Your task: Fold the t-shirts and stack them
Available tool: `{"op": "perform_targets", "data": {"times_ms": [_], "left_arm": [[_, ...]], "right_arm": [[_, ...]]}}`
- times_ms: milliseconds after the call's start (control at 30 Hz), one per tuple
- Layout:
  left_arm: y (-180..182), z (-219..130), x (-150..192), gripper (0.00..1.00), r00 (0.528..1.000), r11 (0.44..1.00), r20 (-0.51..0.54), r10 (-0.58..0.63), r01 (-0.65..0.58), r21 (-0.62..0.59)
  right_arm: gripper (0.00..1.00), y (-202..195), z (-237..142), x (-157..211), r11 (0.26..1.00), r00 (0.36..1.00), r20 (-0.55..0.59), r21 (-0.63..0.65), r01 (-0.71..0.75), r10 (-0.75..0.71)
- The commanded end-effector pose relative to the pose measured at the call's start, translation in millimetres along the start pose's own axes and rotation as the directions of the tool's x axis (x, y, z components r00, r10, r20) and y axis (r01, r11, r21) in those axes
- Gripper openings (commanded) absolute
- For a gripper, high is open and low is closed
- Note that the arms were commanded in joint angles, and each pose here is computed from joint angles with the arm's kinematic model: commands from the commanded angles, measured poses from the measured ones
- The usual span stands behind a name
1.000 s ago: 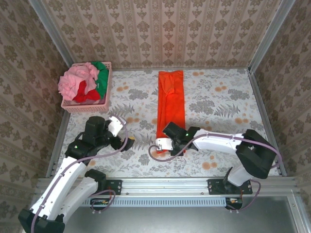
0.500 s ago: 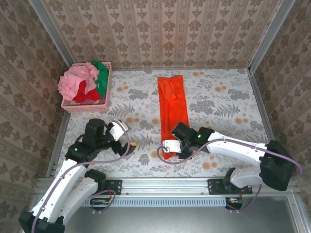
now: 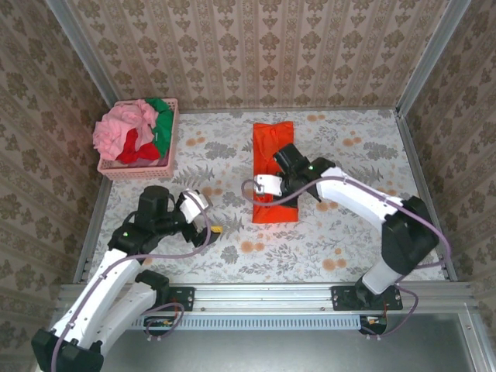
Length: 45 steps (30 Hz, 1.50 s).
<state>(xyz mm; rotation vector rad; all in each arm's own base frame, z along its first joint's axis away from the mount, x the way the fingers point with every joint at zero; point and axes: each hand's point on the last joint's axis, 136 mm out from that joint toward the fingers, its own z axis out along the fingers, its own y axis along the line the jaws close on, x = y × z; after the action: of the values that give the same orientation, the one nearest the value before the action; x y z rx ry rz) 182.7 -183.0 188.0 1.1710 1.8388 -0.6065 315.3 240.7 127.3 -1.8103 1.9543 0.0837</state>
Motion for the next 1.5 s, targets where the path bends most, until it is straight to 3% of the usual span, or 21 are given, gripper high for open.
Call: {"op": "perform_targets", "data": {"times_ms": [0,400,833,1133,1300,1467], "left_arm": [[2.0,1.7,-8.8,1.00,0.999,1.000,0.028,0.020,-0.020,0.013],[14.6,11.2,-1.1,1.00,0.999,0.998,0.007,-0.036,0.036,-0.044],[14.6,12.9,-1.0,1.00,0.999,0.998,0.013,-0.043,0.044,-0.050],[9.5,17.9,-0.2,1.00,0.999,0.998,0.019,-0.047,0.048,-0.043],[12.8,20.9,-4.0,1.00,0.999,0.998,0.032,-0.043,0.045,-0.050],[14.4,25.1,-2.9,1.00,0.999,0.998,0.025,-0.046,0.047,-0.049]], "right_arm": [[0.00,-29.7,2.1,-1.5,0.999,1.000,0.007,0.012,0.029,-0.029],[0.00,-105.3,35.5,3.5,0.999,1.000,0.007,0.053,-0.009,0.008],[0.00,-120.4,79.9,9.7,0.999,0.999,-0.023,-0.009,-0.031,0.031],[0.00,-118.3,82.5,31.2,0.998,0.994,-0.092,-0.020,-0.062,0.060],[0.00,-125.4,88.0,30.5,0.998,0.997,-0.055,0.009,-0.062,0.063],[0.07,-133.8,95.3,18.7,0.997,0.997,0.008,0.014,-0.081,0.081]]}}
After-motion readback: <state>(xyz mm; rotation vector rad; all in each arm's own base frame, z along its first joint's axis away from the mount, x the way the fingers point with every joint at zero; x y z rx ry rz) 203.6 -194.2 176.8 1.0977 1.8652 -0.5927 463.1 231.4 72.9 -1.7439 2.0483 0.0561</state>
